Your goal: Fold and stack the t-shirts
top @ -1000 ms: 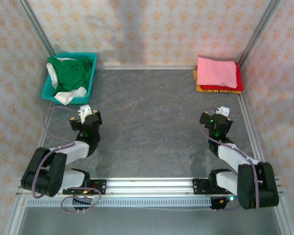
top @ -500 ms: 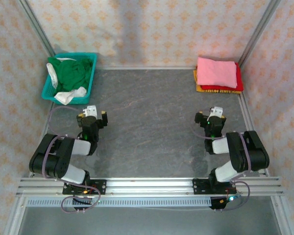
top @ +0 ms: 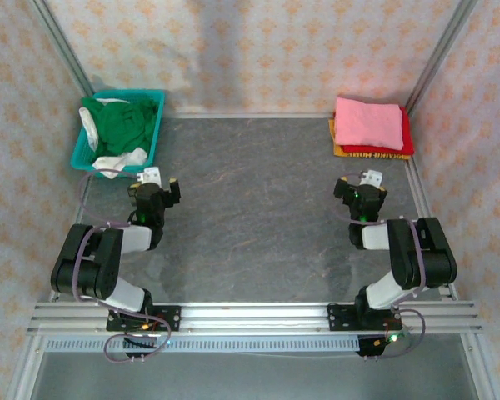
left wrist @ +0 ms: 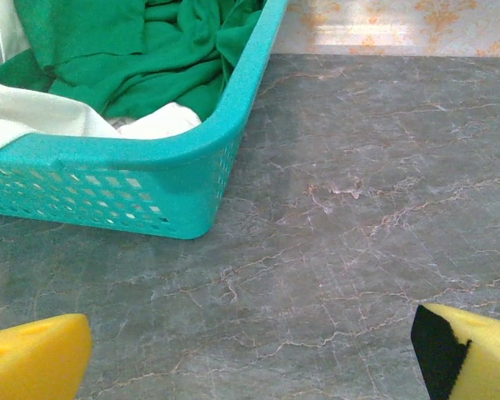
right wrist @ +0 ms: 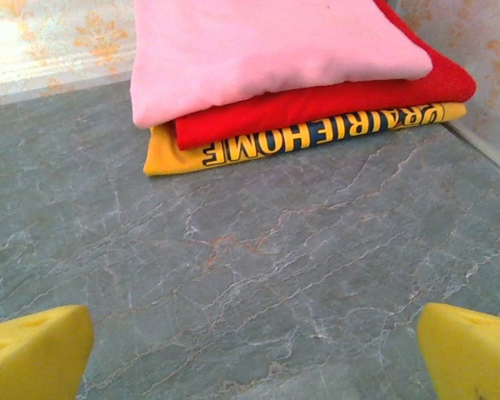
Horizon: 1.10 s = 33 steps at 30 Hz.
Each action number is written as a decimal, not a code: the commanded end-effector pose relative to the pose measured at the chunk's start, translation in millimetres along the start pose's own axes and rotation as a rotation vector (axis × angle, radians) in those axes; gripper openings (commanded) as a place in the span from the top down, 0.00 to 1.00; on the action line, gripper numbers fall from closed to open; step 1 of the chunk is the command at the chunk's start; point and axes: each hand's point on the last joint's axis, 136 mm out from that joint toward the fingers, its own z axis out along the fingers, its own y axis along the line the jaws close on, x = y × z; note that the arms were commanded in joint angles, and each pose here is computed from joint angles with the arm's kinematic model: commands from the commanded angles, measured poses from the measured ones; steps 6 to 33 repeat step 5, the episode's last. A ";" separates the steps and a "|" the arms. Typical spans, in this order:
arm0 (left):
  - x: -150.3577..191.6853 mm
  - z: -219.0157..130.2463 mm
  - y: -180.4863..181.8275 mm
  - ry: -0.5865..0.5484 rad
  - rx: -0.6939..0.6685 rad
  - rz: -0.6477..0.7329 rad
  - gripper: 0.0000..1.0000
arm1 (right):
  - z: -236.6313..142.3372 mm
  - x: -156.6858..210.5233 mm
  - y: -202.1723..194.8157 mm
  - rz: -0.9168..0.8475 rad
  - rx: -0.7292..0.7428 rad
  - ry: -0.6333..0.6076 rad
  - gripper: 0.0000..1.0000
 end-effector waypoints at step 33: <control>0.8 0.9 -2.2 0.009 0.008 -0.004 0.00 | -2.4 2.3 7.9 -0.020 -0.049 0.006 0.01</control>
